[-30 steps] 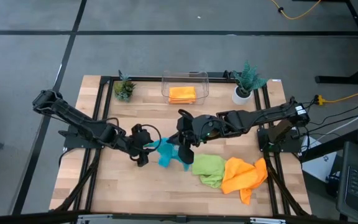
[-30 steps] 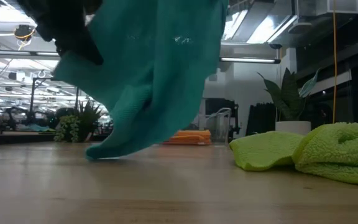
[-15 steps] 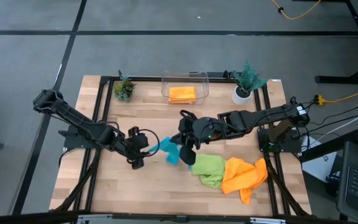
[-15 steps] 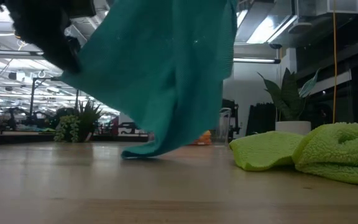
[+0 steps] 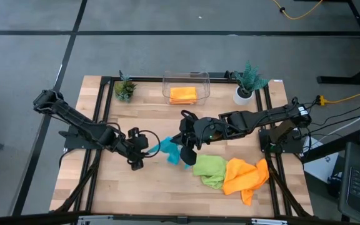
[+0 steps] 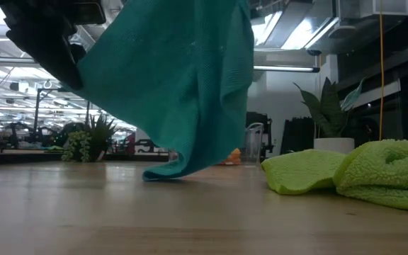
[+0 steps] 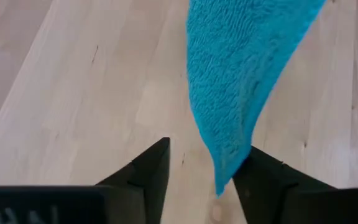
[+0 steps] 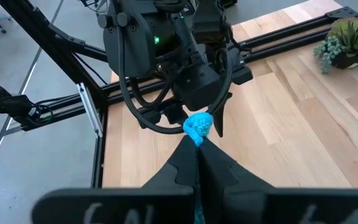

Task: Fold microfiber towels
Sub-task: Fold the blue towel

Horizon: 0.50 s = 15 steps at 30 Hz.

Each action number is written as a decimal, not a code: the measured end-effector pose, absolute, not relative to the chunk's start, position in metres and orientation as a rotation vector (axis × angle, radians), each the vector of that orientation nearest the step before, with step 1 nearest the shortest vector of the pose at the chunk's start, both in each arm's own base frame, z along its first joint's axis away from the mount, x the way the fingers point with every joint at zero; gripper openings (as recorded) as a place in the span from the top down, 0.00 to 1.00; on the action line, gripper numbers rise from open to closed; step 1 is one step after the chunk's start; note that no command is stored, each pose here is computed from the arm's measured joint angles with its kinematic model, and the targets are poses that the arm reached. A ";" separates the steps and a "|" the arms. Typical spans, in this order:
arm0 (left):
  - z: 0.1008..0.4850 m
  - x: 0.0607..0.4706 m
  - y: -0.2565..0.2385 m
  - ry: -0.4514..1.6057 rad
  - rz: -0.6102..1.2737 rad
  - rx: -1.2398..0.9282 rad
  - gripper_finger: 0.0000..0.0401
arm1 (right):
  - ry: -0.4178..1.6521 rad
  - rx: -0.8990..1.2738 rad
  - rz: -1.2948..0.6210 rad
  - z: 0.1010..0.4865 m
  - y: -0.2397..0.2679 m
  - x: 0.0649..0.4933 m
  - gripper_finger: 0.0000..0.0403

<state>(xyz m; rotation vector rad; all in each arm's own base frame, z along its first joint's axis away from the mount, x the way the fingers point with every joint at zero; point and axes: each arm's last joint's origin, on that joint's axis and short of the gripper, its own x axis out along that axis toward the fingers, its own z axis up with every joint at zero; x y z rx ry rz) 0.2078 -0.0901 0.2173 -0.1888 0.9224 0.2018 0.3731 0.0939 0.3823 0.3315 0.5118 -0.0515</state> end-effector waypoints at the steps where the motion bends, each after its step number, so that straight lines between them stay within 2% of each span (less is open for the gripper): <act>1: 0.217 0.208 -0.090 0.923 0.198 -0.182 0.65 | 0.511 0.331 -0.052 0.382 0.094 0.373 0.99; 4: 0.217 0.208 -0.090 0.924 0.195 -0.176 0.76 | 0.512 0.331 -0.052 0.382 0.094 0.373 0.99; 8: 0.218 0.208 -0.091 0.920 0.193 -0.183 0.95 | 0.513 0.330 -0.052 0.382 0.094 0.373 1.00; 11: 0.221 0.207 -0.095 0.922 0.191 -0.226 0.99 | 0.526 0.327 -0.055 0.381 0.094 0.372 1.00; 15: 0.250 0.205 -0.105 0.948 0.155 -0.238 1.00 | 0.556 0.319 -0.062 0.378 0.093 0.371 0.99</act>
